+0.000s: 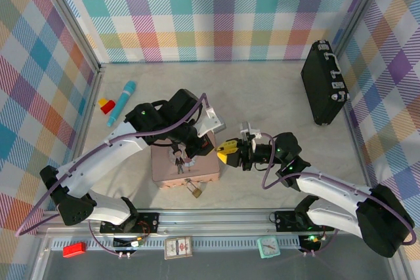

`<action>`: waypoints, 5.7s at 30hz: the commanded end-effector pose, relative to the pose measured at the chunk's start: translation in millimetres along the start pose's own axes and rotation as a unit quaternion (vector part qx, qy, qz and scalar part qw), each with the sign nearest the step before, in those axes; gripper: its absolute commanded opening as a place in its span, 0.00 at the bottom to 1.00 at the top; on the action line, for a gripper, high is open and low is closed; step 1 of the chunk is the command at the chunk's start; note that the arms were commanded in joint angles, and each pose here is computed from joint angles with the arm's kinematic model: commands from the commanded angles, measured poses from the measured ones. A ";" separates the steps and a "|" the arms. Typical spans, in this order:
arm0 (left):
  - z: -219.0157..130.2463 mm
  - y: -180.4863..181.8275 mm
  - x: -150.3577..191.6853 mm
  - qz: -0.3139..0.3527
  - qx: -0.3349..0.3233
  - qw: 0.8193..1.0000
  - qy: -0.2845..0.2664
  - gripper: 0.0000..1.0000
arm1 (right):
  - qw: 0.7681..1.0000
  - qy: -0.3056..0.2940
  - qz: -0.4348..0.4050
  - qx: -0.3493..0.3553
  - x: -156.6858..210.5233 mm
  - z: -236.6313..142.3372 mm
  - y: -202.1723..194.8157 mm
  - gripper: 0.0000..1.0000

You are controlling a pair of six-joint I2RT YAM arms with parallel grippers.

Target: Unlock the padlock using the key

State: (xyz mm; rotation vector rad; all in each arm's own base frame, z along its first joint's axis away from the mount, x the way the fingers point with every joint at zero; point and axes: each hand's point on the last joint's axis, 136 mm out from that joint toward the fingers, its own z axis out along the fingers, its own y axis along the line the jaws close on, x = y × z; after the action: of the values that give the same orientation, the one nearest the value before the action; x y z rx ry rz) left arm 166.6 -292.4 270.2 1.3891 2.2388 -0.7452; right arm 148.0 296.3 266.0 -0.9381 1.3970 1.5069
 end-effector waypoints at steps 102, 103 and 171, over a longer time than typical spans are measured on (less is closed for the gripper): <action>-77.8 128.1 37.3 -0.271 -0.319 0.889 -0.183 0.74 | 0.949 0.034 0.121 0.287 23.8 -50.5 -82.2 0.00; -80.0 135.0 56.3 -0.295 -0.349 0.876 -0.153 0.74 | 0.946 0.039 0.128 0.294 26.2 -52.2 -83.4 0.00; 127.4 295.3 122.0 -0.626 -0.259 0.714 -0.178 0.66 | 0.880 0.040 0.190 0.432 43.9 -96.0 -106.9 0.00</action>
State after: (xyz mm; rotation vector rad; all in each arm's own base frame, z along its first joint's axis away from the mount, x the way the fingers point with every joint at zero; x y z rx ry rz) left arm 409.6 -208.6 85.0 -0.6083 2.3301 -0.7668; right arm 227.3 208.7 164.0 -0.2020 2.1457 0.9032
